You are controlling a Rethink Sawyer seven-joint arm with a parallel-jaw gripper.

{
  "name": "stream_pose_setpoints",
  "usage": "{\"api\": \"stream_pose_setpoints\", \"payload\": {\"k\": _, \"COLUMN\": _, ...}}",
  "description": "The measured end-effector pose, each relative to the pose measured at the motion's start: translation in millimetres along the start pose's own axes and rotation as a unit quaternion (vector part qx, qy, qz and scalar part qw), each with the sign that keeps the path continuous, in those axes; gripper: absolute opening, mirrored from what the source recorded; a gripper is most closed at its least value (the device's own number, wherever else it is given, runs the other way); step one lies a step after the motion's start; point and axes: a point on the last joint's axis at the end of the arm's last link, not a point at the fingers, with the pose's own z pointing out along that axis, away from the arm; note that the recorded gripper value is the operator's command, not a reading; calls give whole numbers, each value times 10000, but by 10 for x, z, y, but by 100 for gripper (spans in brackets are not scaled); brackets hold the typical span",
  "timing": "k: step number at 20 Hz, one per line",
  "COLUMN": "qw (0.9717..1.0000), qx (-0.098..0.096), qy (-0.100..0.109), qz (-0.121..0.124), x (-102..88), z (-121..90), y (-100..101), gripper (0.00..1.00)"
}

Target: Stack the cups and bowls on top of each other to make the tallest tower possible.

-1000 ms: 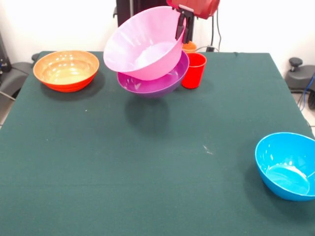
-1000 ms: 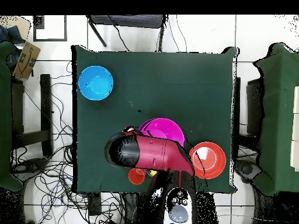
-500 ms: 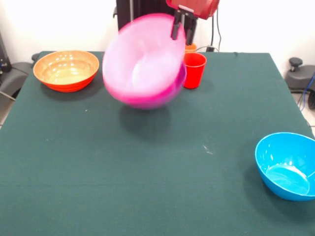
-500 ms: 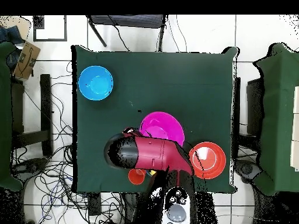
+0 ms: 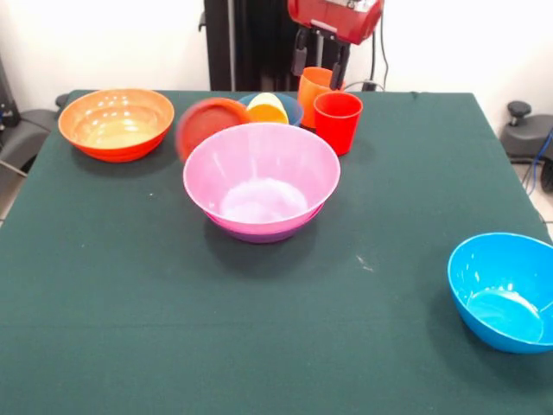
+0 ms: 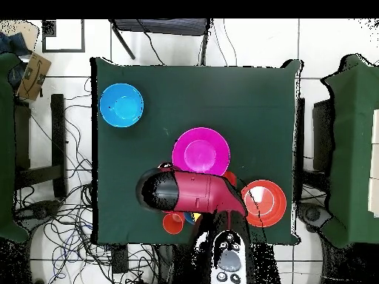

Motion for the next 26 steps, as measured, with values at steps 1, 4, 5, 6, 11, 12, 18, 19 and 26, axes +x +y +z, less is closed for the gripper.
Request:
{"api": "stream_pose_setpoints", "payload": {"k": 1, "qw": 10000, "qx": -3, "qy": 2, "qz": 7, "x": -6, "z": 1, "y": -5, "gripper": 100}}
{"api": "stream_pose_setpoints", "payload": {"k": 4, "qw": 10000, "qx": -11, "qy": -8, "qz": 12, "x": -14, "z": -11, "y": -5, "gripper": 100}}
{"api": "stream_pose_setpoints", "payload": {"k": 5, "qw": 10000, "qx": -19, "qy": -20, "qz": 8, "x": -16, "z": -22, "y": 1, "gripper": 100}}
{"api": "stream_pose_setpoints", "payload": {"k": 6, "qw": 10000, "qx": -22, "qy": -23, "qz": 7, "x": -17, "z": -27, "y": 4, "gripper": 100}}
{"api": "stream_pose_setpoints", "payload": {"k": 11, "qw": 10000, "qx": -38, "qy": -62, "qz": -7, "x": -40, "z": -47, "y": 29, "gripper": 100}}
{"api": "stream_pose_setpoints", "payload": {"k": 12, "qw": 10000, "qx": -44, "qy": -74, "qz": -11, "x": -48, "z": -52, "y": 38, "gripper": 100}}
{"api": "stream_pose_setpoints", "payload": {"k": 18, "qw": 9999, "qx": -74, "qy": -145, "qz": -14, "x": -113, "z": -81, "y": 72, "gripper": 100}}
{"api": "stream_pose_setpoints", "payload": {"k": 19, "qw": 9999, "qx": -76, "qy": -150, "qz": -14, "x": -118, "z": -83, "y": 74, "gripper": 100}}
{"api": "stream_pose_setpoints", "payload": {"k": 26, "qw": 9997, "qx": -30, "qy": -229, "qz": -116, "x": -111, "z": -83, "y": 67, "gripper": 100}}
